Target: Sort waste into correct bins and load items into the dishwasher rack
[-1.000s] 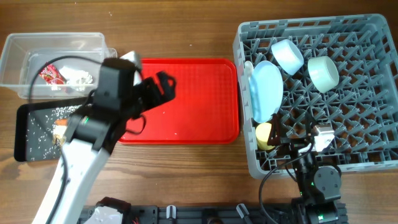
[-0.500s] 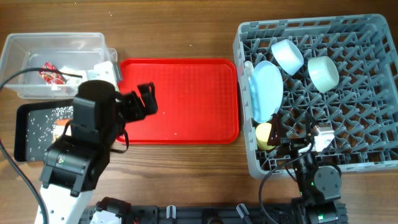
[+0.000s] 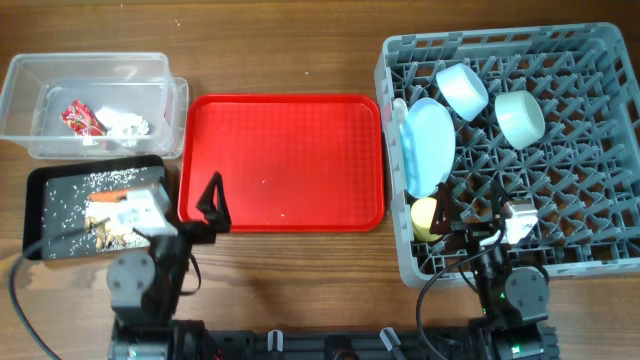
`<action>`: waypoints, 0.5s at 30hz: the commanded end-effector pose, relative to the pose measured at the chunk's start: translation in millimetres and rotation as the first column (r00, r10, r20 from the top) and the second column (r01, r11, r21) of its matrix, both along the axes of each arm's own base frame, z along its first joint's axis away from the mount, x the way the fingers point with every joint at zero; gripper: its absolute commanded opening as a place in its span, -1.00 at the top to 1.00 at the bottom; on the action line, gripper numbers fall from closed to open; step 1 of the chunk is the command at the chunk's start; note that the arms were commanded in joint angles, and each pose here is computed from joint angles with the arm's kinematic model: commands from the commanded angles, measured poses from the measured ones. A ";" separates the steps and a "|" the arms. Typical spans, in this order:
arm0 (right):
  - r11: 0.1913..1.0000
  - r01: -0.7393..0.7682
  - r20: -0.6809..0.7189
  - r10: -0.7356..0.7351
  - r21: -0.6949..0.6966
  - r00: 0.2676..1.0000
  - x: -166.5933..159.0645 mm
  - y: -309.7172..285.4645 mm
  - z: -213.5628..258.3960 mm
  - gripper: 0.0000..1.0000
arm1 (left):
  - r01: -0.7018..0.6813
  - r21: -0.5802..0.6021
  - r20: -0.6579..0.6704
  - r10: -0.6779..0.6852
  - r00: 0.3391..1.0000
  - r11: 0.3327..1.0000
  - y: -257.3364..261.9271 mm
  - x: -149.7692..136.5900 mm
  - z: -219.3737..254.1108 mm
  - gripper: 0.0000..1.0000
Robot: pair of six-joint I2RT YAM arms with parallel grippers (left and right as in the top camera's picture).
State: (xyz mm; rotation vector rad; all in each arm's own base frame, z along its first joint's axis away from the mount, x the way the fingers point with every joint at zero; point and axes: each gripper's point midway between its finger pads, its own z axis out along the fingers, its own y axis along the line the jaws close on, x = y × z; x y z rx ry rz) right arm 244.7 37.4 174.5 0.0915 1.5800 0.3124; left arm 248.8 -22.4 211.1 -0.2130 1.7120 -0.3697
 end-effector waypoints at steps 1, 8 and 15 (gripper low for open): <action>1.000 -0.002 0.007 0.002 0.009 1.000 -0.3 -0.1 1.7 -0.99 | 0.013 0.019 0.082 -0.015 0.997 1.000 -1.4 -11.6 -10.2 -1.00; 1.000 -0.002 0.007 0.002 0.009 1.000 -0.3 -0.1 1.7 -1.00 | 0.009 0.018 0.057 -0.010 0.998 1.000 -0.3 -5.9 -51.4 -1.00; 1.000 -0.002 0.007 0.002 0.009 1.000 -0.3 -0.1 1.7 -1.00 | 0.010 0.018 0.083 -0.011 0.996 1.000 -0.6 -4.0 -50.9 -1.00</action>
